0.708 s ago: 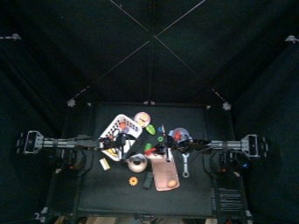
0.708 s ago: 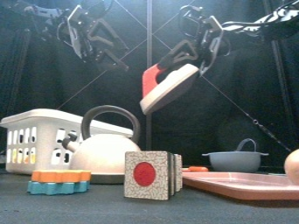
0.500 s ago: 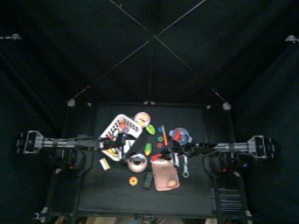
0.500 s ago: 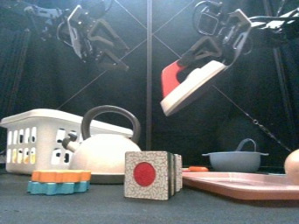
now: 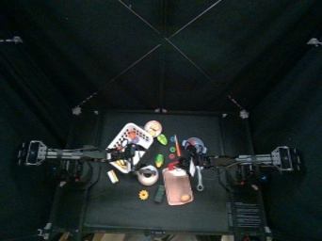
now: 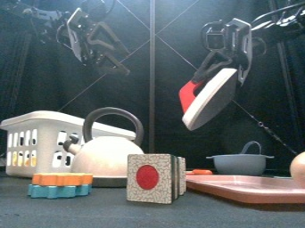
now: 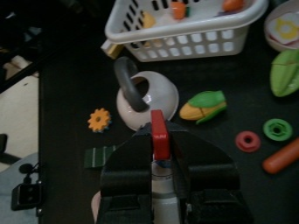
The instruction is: Place iron on plate
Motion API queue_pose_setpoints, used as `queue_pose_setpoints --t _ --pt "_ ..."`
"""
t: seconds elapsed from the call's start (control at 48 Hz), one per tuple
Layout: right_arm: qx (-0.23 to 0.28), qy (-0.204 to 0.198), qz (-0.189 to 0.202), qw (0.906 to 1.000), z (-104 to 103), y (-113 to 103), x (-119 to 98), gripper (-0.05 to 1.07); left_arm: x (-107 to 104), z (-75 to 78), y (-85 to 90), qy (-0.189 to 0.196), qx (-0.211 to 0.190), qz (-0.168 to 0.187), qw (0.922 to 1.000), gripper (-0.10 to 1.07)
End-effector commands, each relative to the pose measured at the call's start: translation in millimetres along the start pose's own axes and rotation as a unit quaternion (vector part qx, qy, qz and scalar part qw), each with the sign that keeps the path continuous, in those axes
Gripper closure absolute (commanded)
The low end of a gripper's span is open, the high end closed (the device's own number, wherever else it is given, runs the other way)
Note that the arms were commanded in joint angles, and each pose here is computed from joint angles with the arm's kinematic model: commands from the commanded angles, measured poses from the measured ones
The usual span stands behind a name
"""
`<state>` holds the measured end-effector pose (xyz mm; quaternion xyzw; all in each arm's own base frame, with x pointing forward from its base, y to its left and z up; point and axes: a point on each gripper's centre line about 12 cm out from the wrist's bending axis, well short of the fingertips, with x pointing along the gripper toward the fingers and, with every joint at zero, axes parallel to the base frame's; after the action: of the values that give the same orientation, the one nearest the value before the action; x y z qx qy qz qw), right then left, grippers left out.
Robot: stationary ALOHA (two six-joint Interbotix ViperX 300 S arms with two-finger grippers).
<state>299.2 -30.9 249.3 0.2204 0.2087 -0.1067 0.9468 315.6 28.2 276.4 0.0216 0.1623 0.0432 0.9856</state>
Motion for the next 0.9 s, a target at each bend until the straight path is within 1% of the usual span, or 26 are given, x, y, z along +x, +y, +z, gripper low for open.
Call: queue_pose_setpoints --t 0.0,0.083,0.188,0.292,0.375,0.458,0.521,0.583,0.667,0.729,0.833,0.875 --pt "0.004 -0.014 -0.040 0.9991 31.4 5.3 -15.9 0.63 -1.8 8.3 0.8 -0.015 -0.001 0.002 0.9999 -0.06" --pt "0.000 -0.015 -0.063 0.9979 43.1 6.8 -21.8 0.63 -1.8 7.5 0.9 -0.016 0.001 0.003 0.9999 -0.06" --pt "0.011 -0.027 -0.066 0.9974 54.2 11.4 -24.6 0.63 -2.0 6.8 1.6 -0.024 0.001 0.006 0.9997 -0.06" --pt "0.019 -0.034 -0.075 0.9964 57.3 12.6 -26.5 0.63 -3.1 5.5 4.6 -0.044 0.000 0.017 0.9989 -0.06" --pt "0.022 -0.034 -0.105 0.9937 58.7 10.4 -30.3 0.63 -4.1 3.6 7.2 -0.056 -0.001 0.025 0.9981 -0.06" --pt "0.025 -0.039 -0.147 0.9880 61.5 9.6 -38.1 0.63 -6.1 3.5 9.2 -0.064 -0.001 0.030 0.9975 -0.06" --pt "0.024 -0.051 -0.165 0.9848 64.0 12.7 -44.7 0.63 -8.3 3.9 9.6 -0.072 -0.001 0.032 0.9969 -0.06" --pt "0.031 -0.066 -0.173 0.9823 65.3 16.5 -50.9 0.63 -9.3 3.9 10.0 -0.076 -0.002 0.034 0.9965 -0.06" --pt "0.045 -0.092 -0.181 0.9781 62.3 21.5 -55.6 0.63 -10.6 4.3 9.7 -0.085 -0.001 0.035 0.9957 -0.06" --pt "0.049 -0.108 -0.187 0.9752 55.7 24.8 -55.5 0.63 -11.1 2.4 9.3 -0.091 -0.001 0.037 0.9951 -0.06" --pt "0.049 -0.131 -0.189 0.9720 40.7 32.1 -54.0 0.63 -12.2 -4.2 9.0 -0.096 0.000 0.040 0.9946 -0.06" --pt "0.054 -0.138 -0.189 0.9707 30.8 34.5 -52.2 0.63 -12.7 -7.2 8.2 -0.096 0.000 0.040 0.9945 -0.06"
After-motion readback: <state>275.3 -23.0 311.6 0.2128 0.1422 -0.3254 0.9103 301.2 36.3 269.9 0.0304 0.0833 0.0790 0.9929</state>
